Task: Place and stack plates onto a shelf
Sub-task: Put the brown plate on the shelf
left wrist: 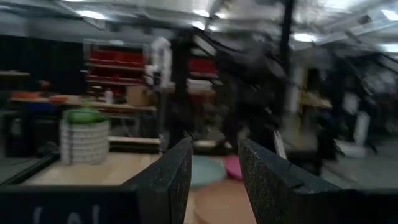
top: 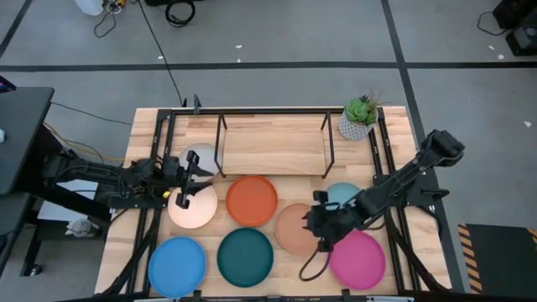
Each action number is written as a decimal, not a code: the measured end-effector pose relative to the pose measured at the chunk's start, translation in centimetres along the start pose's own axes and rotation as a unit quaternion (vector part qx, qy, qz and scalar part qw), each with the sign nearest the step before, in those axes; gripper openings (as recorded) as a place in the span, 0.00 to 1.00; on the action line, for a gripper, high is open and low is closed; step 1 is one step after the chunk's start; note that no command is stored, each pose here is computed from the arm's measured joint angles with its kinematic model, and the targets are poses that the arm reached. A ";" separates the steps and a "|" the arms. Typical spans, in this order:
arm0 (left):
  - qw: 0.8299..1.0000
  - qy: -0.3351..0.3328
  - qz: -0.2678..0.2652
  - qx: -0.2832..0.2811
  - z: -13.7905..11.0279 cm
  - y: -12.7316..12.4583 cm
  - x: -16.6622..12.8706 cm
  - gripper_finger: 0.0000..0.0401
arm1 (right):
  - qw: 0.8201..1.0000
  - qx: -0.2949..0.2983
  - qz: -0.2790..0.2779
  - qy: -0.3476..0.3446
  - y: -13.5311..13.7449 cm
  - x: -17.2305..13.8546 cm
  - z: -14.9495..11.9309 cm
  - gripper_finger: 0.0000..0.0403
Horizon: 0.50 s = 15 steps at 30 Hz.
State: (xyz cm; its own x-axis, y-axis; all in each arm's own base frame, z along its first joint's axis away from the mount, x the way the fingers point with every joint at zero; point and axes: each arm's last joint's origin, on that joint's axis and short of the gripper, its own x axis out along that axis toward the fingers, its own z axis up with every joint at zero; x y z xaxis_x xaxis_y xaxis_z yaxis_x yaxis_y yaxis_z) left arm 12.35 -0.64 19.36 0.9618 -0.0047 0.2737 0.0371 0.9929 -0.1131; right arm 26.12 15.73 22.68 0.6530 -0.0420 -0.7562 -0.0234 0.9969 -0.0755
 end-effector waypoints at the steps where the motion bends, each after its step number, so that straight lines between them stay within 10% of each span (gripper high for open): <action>1: 1.000 -0.010 0.009 -0.002 0.2 0.0 0.0 0.35 | 1.000 0.002 0.002 0.009 0.3 0.3 0.3 0.36; 15: 1.000 0.008 0.019 0.021 1.3 0.0 0.7 0.35 | 0.985 0.014 0.098 0.144 3.0 4.2 -0.9 0.51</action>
State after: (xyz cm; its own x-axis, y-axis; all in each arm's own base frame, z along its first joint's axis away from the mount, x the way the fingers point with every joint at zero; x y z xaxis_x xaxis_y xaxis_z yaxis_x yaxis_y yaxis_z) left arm 12.71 -0.52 20.80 0.9663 0.0326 0.2553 -0.0117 0.9965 -0.0827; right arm 28.13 18.48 18.73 0.3961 0.1374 -0.9079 -0.1037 0.9891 0.1044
